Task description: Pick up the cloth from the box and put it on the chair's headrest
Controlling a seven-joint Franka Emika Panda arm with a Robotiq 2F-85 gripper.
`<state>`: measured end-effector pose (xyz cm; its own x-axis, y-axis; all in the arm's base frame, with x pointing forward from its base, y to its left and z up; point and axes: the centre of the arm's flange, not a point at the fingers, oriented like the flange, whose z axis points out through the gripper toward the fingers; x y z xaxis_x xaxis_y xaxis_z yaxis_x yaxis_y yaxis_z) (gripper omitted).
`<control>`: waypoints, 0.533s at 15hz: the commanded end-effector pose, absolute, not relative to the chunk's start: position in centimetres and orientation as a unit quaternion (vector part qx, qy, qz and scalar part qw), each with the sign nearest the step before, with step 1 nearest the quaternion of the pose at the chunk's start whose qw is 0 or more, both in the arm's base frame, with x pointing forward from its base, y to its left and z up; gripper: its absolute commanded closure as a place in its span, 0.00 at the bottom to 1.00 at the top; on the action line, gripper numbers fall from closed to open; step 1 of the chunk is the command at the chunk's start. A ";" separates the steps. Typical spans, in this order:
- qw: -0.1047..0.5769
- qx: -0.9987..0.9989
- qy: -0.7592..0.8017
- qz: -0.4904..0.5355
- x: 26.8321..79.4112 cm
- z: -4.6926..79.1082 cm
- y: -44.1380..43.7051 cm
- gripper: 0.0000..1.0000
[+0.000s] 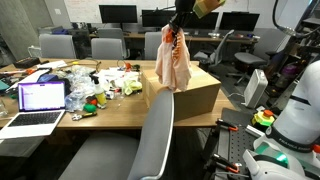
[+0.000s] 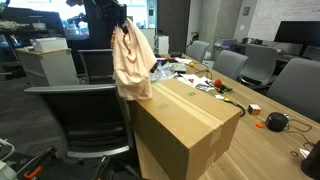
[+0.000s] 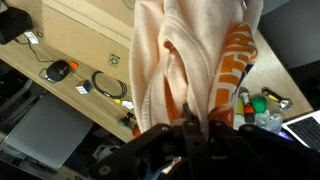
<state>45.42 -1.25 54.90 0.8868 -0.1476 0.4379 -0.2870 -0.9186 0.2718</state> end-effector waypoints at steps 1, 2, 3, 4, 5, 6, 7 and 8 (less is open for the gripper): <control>0.194 0.950 -0.099 0.225 43.2 55.8 1.6 0.98; 0.201 0.948 -0.093 0.227 42.8 55.8 2.4 0.98; 0.206 0.948 -0.086 0.226 42.5 55.8 3.2 0.98; 0.214 0.947 -0.077 0.228 42.2 55.8 4.1 0.98; 0.223 0.945 -0.068 0.228 42.1 55.7 5.0 0.98; 0.233 0.943 -0.060 0.230 41.8 55.8 5.8 0.98; 0.243 0.941 -0.051 0.230 41.7 55.6 6.8 0.98; 0.251 0.940 -0.040 0.228 41.5 55.7 7.6 0.98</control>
